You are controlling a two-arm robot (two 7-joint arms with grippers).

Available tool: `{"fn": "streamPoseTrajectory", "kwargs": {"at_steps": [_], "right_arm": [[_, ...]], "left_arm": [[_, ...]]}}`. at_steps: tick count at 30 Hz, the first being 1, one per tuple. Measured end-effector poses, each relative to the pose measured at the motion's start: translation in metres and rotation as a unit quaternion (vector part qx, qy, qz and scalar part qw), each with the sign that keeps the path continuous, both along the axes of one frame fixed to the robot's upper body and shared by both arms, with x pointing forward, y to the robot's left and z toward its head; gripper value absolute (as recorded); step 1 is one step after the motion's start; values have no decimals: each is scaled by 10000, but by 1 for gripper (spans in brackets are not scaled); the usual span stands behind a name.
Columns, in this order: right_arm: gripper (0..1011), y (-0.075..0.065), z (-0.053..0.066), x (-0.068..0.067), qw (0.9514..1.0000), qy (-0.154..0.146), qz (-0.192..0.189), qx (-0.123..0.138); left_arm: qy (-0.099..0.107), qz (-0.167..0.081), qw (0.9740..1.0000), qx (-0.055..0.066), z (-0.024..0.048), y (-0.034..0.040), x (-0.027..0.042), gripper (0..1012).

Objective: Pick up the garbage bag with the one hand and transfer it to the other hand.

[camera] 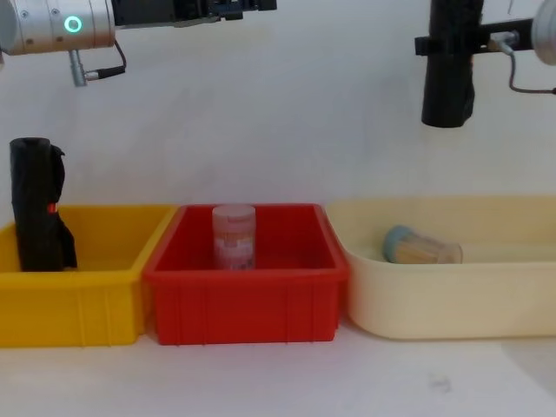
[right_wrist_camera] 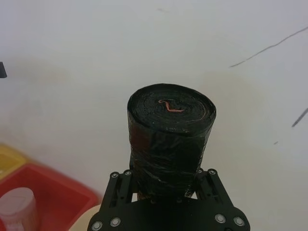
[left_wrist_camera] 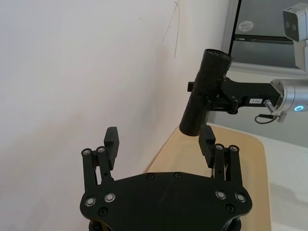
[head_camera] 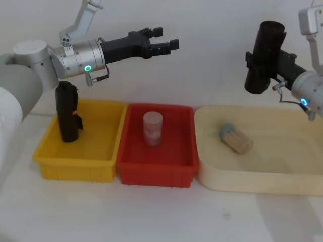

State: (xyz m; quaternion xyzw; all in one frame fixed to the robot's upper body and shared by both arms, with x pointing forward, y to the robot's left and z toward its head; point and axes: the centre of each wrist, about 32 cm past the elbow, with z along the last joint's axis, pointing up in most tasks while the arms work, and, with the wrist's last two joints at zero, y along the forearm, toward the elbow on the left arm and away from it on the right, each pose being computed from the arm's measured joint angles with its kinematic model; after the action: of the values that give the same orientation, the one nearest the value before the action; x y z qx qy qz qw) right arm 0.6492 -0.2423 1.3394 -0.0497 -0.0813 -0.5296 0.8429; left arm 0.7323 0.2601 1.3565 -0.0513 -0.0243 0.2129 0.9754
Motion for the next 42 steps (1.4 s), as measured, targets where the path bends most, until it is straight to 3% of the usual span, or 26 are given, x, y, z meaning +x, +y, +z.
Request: {"fn": "streamPoseTrajectory", "kwargs": {"at_steps": [2,13,19,42], "right_arm": [[535,-26,9,-13,10000,-1,0,-23],[874,-139,24,-69,9999,30,3,-144],[1001,-168,31,-84,9998,36,-2,-175],[1000,-206,41,-103,9998,41,-3,-218]], "left_arm": [[0,1,10000,0,0,1,0,1001],[0,1,10000,0,0,1,0,1001],[0,0,10000,0,0,0,0,1001],[0,1,10000,0,0,1,0,1001]]}}
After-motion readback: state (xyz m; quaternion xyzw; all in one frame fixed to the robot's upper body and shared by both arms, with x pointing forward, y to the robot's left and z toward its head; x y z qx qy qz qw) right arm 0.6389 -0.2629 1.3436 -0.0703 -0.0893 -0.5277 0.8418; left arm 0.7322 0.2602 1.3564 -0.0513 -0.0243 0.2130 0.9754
